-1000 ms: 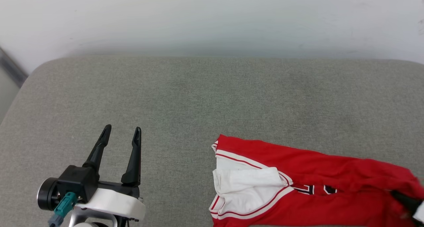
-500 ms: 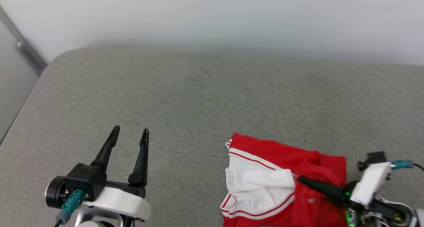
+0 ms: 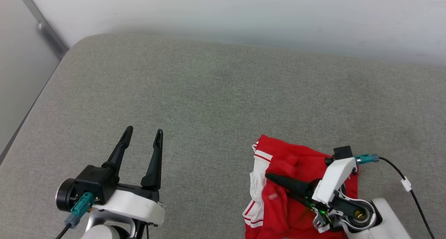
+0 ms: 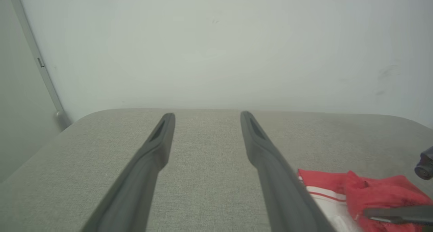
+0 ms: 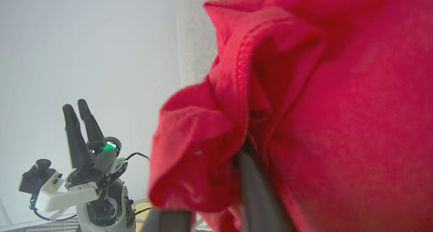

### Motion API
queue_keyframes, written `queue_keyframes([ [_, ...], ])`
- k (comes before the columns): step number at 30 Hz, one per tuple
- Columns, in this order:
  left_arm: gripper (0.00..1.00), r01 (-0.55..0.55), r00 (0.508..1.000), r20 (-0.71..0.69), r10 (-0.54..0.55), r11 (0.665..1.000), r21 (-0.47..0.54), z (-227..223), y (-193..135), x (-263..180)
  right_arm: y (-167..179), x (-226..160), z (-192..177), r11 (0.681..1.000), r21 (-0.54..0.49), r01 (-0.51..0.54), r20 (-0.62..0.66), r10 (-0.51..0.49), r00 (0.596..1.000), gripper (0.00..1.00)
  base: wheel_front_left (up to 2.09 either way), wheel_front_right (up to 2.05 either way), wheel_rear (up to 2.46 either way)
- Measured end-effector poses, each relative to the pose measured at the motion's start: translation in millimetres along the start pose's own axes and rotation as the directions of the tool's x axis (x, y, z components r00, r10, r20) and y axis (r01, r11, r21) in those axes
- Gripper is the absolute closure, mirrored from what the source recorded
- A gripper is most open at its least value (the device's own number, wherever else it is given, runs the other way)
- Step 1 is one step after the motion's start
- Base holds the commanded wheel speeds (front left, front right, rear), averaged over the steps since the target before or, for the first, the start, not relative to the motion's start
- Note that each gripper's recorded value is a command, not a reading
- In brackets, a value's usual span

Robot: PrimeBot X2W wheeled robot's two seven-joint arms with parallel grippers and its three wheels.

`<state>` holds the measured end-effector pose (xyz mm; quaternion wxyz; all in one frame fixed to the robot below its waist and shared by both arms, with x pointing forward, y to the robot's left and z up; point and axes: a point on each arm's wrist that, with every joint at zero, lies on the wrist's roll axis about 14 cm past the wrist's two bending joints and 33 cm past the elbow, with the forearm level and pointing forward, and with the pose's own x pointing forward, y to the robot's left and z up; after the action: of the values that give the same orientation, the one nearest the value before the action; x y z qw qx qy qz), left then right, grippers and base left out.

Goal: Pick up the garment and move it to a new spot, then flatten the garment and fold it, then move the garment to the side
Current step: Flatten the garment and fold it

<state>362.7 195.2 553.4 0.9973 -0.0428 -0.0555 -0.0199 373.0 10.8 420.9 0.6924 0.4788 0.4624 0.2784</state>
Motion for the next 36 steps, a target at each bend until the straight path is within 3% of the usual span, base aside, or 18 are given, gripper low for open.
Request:
queue_keyframes([
  [6, 0.0, 0.004, 1.0, -0.004, -0.004, 1.0, -0.002, -3, -1, 2, 9, 6, -1, 0.997, -0.079, 0.007, -0.008, -0.007, 1.0, 0.0, 0.0, 0.0, 0.0],
  [11, 0.0, 0.017, 1.0, -0.005, -0.017, 1.0, -0.004, -4, -4, 4, 25, -1, 9, 0.964, -0.264, 0.025, 0.023, -0.019, 1.0, 0.0, 0.0, 0.0, 0.0],
  [14, 0.0, 0.023, 1.0, -0.003, -0.023, 1.0, -0.004, -4, -6, 6, 34, -12, 23, 0.913, -0.403, 0.062, 0.083, -0.031, 0.996, 0.0, 0.0, 0.0, 0.0],
  [17, 0.0, 0.028, 1.0, 0.0, -0.028, 1.0, -0.004, -4, -9, 8, 29, -32, 48, 0.806, -0.562, 0.186, 0.205, -0.082, 0.975, 0.0, 0.0, 0.0, 0.0],
  [19, 0.0, 0.031, 1.0, 0.004, -0.031, 1.0, -0.007, -4, -10, 10, 19, -51, 65, 0.706, -0.642, 0.299, 0.299, -0.128, 0.946, 0.0, 0.0, 0.0, 0.0],
  [22, 0.0, 0.032, 0.999, 0.003, -0.032, 0.999, -0.007, -5, -11, 11, 3, -82, 86, 0.595, -0.671, 0.442, 0.424, -0.181, 0.887, 0.0, 0.0, 0.0, 0.0],
  [27, 0.0, 0.039, 0.999, -0.01, -0.039, 0.999, -0.011, -10, -15, 13, -9, -140, 115, 0.488, -0.61, 0.625, 0.627, -0.185, 0.757, 0.0, 0.0, 0.0, 0.0],
  [29, 0.0, 0.042, 0.999, -0.009, -0.042, 0.999, -0.007, -10, -16, 15, -6, -163, 123, 0.466, -0.57, 0.677, 0.702, -0.152, 0.696, 0.0, 0.0, 0.0, 0.0],
  [32, 0.0, 0.043, 0.999, -0.014, -0.043, 0.999, -0.005, -12, -16, 15, 12, -189, 129, 0.457, -0.524, 0.719, 0.791, -0.052, 0.61, 0.0, 0.0, 0.0, 0.0],
  [36, 0.0, 0.033, 0.999, -0.01, -0.033, 0.999, -0.003, -10, -15, 13, 39, -210, 123, 0.453, -0.502, 0.736, 0.846, 0.083, 0.526, 0.0, 0.0, 0.0, 0.0],
])
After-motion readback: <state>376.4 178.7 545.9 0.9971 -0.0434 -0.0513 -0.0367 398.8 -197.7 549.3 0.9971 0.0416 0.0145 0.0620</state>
